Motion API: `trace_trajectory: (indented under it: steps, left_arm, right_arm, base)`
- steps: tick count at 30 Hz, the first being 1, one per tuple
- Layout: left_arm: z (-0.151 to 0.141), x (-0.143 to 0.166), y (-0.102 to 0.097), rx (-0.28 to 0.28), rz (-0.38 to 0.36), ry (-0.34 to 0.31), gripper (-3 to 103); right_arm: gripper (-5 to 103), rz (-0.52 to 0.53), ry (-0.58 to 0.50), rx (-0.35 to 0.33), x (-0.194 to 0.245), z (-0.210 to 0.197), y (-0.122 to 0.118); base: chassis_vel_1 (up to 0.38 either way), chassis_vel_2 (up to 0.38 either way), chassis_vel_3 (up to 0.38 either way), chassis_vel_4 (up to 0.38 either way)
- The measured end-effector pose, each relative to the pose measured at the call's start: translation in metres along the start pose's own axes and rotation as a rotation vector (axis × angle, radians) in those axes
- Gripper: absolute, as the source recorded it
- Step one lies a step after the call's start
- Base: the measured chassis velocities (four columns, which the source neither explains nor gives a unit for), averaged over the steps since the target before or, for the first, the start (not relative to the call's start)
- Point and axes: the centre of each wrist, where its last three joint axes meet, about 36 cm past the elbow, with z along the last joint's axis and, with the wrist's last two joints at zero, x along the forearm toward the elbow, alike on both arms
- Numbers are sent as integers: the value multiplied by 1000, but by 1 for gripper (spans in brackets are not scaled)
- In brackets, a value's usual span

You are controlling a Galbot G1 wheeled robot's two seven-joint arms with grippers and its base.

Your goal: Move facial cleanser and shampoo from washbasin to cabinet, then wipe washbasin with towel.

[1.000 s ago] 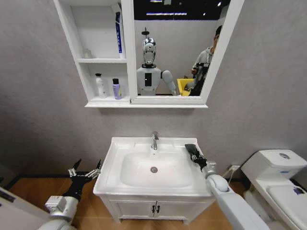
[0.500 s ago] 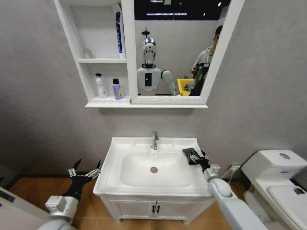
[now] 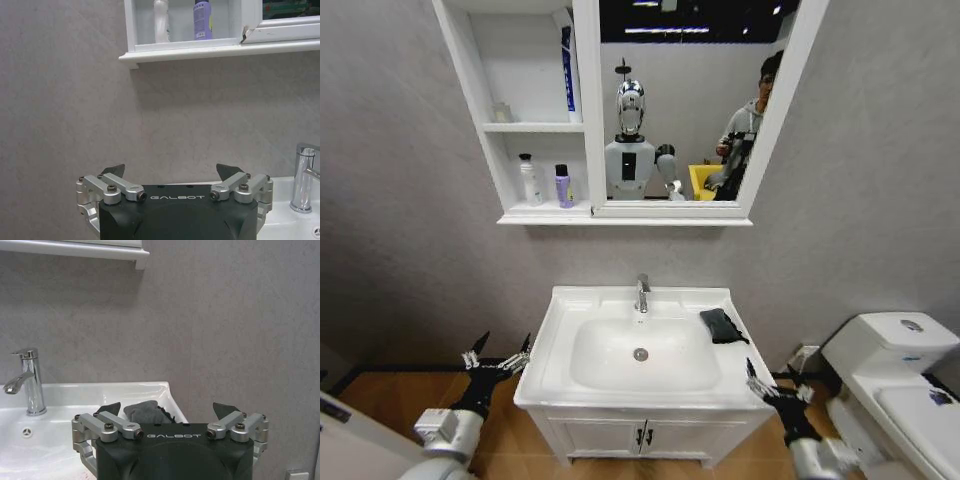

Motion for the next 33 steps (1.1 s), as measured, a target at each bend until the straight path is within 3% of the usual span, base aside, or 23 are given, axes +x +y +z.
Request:
trace_trajectory:
  steps: [9, 33]
  left_arm:
    - [0, 0, 0, 0, 0, 0, 100]
    - [0, 0, 0, 0, 0, 0, 100]
  right_arm:
    - [100, -17, 17, 17, 45, -3, 24]
    - [100, -28, 13, 25, 46, -5, 28]
  base:
    - [0, 0, 0, 0]
    - [0, 0, 0, 0]
